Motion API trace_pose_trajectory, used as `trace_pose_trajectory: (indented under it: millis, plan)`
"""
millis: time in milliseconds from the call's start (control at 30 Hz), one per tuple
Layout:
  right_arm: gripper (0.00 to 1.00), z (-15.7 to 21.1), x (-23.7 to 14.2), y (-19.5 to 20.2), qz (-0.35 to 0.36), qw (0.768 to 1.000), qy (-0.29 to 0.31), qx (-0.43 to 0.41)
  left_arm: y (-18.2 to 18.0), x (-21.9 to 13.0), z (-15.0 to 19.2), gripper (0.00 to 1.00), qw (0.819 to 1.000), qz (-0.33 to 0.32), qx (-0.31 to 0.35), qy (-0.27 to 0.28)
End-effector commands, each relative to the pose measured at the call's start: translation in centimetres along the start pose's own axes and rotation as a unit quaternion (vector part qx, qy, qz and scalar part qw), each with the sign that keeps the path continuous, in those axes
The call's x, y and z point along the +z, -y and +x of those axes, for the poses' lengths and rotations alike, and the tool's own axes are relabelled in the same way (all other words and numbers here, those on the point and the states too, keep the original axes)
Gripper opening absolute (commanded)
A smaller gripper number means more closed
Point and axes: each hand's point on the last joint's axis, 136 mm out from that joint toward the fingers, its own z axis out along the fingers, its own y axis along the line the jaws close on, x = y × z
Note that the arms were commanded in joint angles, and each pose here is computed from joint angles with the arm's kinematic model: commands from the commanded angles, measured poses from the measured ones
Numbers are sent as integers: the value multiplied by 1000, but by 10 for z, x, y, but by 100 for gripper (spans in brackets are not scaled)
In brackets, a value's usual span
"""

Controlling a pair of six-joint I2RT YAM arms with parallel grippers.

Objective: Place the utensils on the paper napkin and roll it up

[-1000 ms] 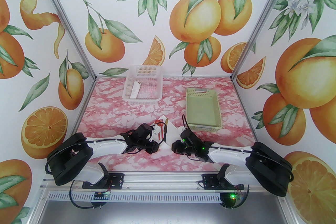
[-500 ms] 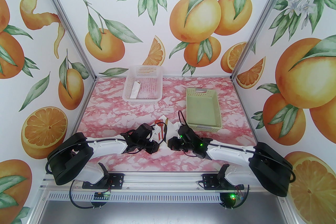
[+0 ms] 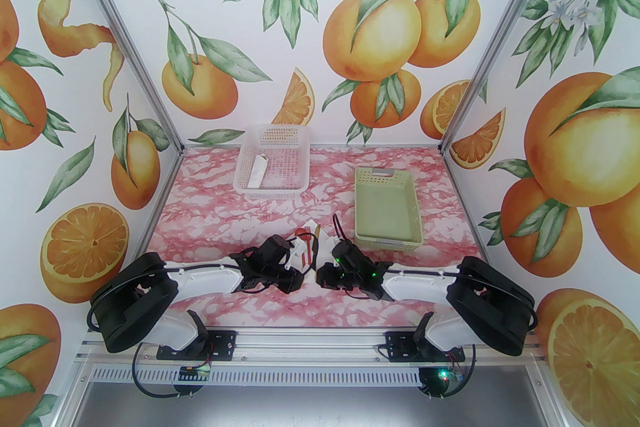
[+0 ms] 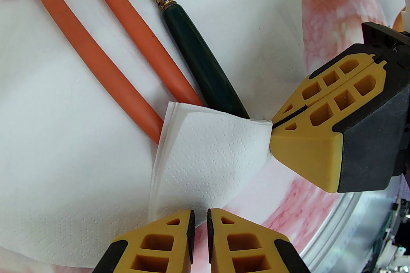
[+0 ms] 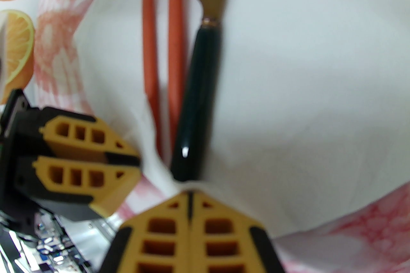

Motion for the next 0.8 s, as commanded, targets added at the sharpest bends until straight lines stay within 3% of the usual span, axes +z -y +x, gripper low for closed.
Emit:
trace_pose_trajectory:
  millis: [0, 767]
  plan:
    - [0, 6, 4, 15, 29, 1000, -4, 6, -11, 1, 10, 19, 1000, -23, -6, -17]
    - [0, 19, 2, 42, 80, 996, -23, 15, -30, -20, 29, 22, 996, -75, -32, -25]
